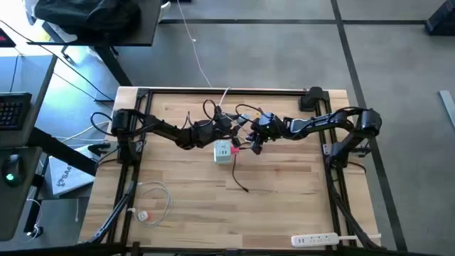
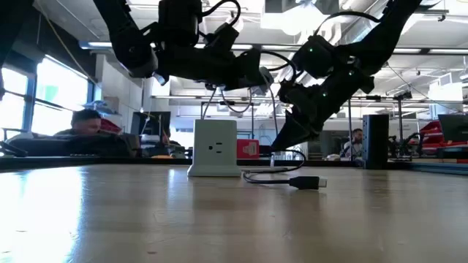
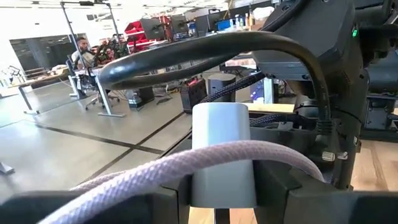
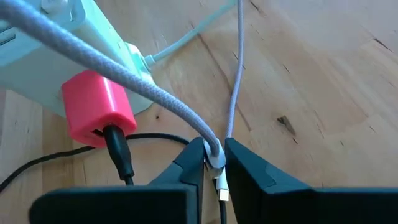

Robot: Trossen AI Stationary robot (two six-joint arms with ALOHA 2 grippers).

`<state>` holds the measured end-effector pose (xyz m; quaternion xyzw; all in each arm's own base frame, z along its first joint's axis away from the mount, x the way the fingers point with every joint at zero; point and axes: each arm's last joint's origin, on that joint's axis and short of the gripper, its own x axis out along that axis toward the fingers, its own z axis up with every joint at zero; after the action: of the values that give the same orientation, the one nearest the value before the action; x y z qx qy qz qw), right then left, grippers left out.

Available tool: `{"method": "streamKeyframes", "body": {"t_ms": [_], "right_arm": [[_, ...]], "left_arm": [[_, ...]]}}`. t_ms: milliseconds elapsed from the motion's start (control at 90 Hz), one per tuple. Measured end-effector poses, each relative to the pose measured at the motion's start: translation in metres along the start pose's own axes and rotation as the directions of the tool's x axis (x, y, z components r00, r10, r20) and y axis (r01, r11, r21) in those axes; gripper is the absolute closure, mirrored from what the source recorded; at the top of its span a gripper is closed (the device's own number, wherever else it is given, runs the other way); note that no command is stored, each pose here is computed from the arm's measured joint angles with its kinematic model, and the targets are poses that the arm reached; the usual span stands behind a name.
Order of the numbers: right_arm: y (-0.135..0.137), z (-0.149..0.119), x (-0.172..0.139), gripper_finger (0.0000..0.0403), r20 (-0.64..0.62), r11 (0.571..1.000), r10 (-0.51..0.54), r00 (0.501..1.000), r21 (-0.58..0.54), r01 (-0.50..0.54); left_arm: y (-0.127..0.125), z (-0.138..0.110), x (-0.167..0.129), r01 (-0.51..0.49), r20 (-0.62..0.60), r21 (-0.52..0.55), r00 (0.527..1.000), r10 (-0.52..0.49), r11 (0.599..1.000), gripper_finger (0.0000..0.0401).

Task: Insert USB
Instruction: Insert the light pink charger cable into the white charger adapter

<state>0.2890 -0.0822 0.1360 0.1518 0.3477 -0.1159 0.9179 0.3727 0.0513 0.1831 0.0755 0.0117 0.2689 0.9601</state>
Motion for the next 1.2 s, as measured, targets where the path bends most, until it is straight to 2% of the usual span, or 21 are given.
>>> {"method": "streamKeyframes", "body": {"t_ms": [300,556,744,856,944,1067,1200], "right_arm": [[0.002,0.001,0.0,0.0371,0.001,0.997,0.073,0.997,0.0,-0.073],[0.002,0.0,0.0,0.0372,-0.004,0.998,0.069,0.998,-0.001,-0.069],[0.002,0.0,0.0,0.0398,-0.003,0.998,0.065,0.998,-0.002,-0.065],[0.002,0.002,-0.003,0.0401,0.005,0.999,0.055,0.998,0.001,-0.055],[0.004,0.009,-0.013,0.0401,0.046,0.998,0.055,0.997,0.012,-0.056],[0.011,0.031,-0.039,0.0401,0.116,0.996,0.091,0.989,0.008,-0.093],[0.022,0.059,-0.076,0.0402,0.153,0.989,0.15,0.977,-0.014,-0.15]], "left_arm": [[0.0,0.0,0.0,0.0,-0.003,0.001,1.0,0.0,1.0,0.0307],[0.0,0.0,0.0,0.001,-0.004,0.002,1.0,-0.001,1.0,0.0307],[0.0,0.0,0.0,0.001,-0.004,0.004,1.0,-0.001,1.0,0.0307],[0.001,-0.001,0.0,-0.047,-0.014,0.062,0.999,0.048,0.997,0.0307],[0.003,-0.001,-0.001,-0.091,-0.023,0.114,0.995,0.094,0.989,0.0307],[0.003,0.0,-0.003,0.003,-0.029,0.119,1.0,0.0,0.993,0.0308],[0.006,0.003,-0.002,0.038,-0.013,0.088,0.999,-0.037,0.995,0.0308]]}}
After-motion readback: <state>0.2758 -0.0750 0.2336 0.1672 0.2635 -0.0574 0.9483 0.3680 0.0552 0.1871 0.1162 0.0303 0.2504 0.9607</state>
